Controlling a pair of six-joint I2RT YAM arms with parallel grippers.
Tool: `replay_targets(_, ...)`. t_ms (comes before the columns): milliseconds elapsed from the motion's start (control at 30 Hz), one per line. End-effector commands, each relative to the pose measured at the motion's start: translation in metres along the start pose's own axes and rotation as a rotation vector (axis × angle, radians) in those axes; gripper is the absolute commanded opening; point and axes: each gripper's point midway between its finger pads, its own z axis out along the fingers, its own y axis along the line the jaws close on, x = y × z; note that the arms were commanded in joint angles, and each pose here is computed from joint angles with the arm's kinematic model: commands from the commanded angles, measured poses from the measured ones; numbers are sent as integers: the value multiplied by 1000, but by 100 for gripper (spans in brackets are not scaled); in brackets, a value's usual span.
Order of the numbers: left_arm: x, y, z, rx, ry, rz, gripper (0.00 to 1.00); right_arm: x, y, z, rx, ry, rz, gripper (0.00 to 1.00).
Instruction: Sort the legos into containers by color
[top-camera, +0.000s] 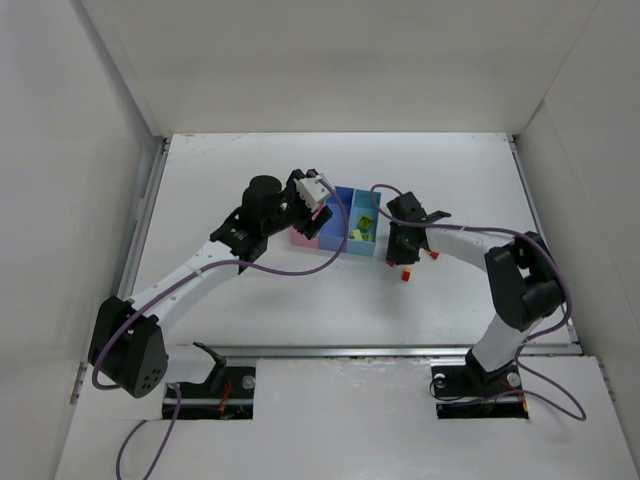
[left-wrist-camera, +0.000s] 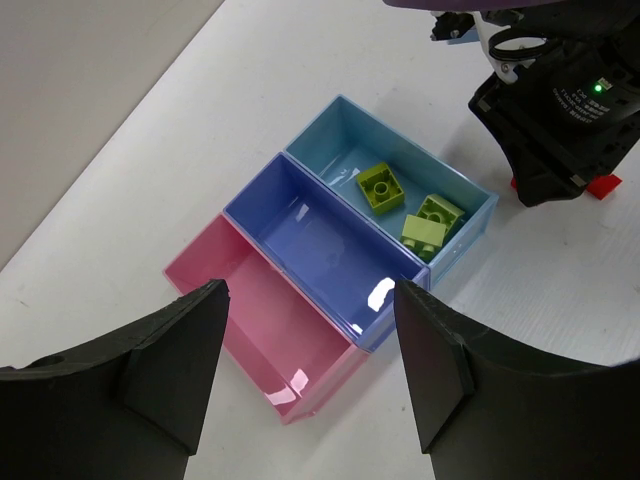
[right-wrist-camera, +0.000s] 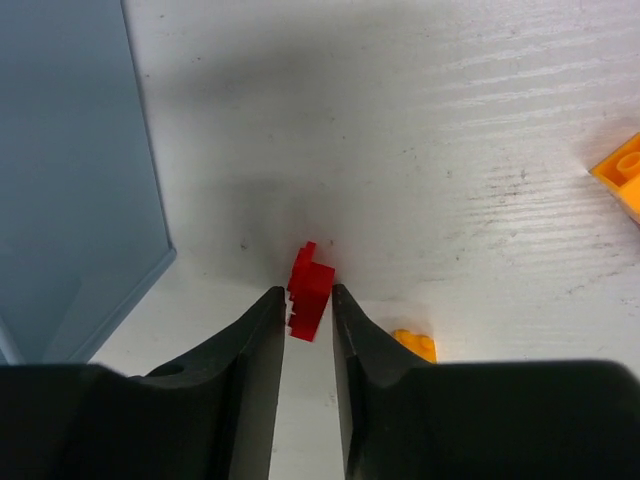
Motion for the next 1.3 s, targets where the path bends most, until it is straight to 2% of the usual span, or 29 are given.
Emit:
replay_targets(0,-25,5,-8,-18,-73,28,64,-7,9,5,-30,-11,-6,30)
replay_targets(333,-25,5,-8,-18,-73,28,64,-12,10,-10,-57,-35,-37,13)
replay_targets(400,-25,5,-8,-18,-73,37,64,-13,13,-15,-82,-42,-65,7)
replay_targets(433,-25,5,-8,-19,-73,46,64,-13,13,-22,-99,-52,-101,0)
replay_targets(500,-26,6,-8,-19,-73,63,64,-19,18,-34,-138,-79,-145,0)
replay_targets(633,-40,2,-8,42,-96,157,61,-42,31,-86,-254,-226,-285,0)
replay_targets(667,-42,-6,-10,94,-98,170,61,-50,34,-111,-294,-300,-350,0)
replay_targets(733,-58,-11,-10,157,-125,222,61,-51,46,-140,-399,-358,-433,0)
replay_targets(767,-57,-20,-14,211,-111,231,61,-56,52,-166,-456,-441,-503,0)
replay_targets(800,-63,-35,-15,309,-141,244,61,-58,58,-180,-505,-486,-534,0)
replay_targets(867,-86,-46,-19,407,-192,255,63,-51,65,-196,-587,-532,-587,0)
replay_targets(900,-91,-69,-27,538,-217,240,63,-54,67,-211,-606,-594,-614,0)
replay_targets(1033,-121,-99,-44,774,-311,244,64,-44,74,-232,-697,-643,-723,0)
replay_targets(1100,-131,-110,-42,823,-339,258,64,-35,80,-239,-762,-643,-759,0)
replay_targets(1267,-125,-135,-36,887,-319,314,52,-36,81,-249,-776,-686,-791,0)
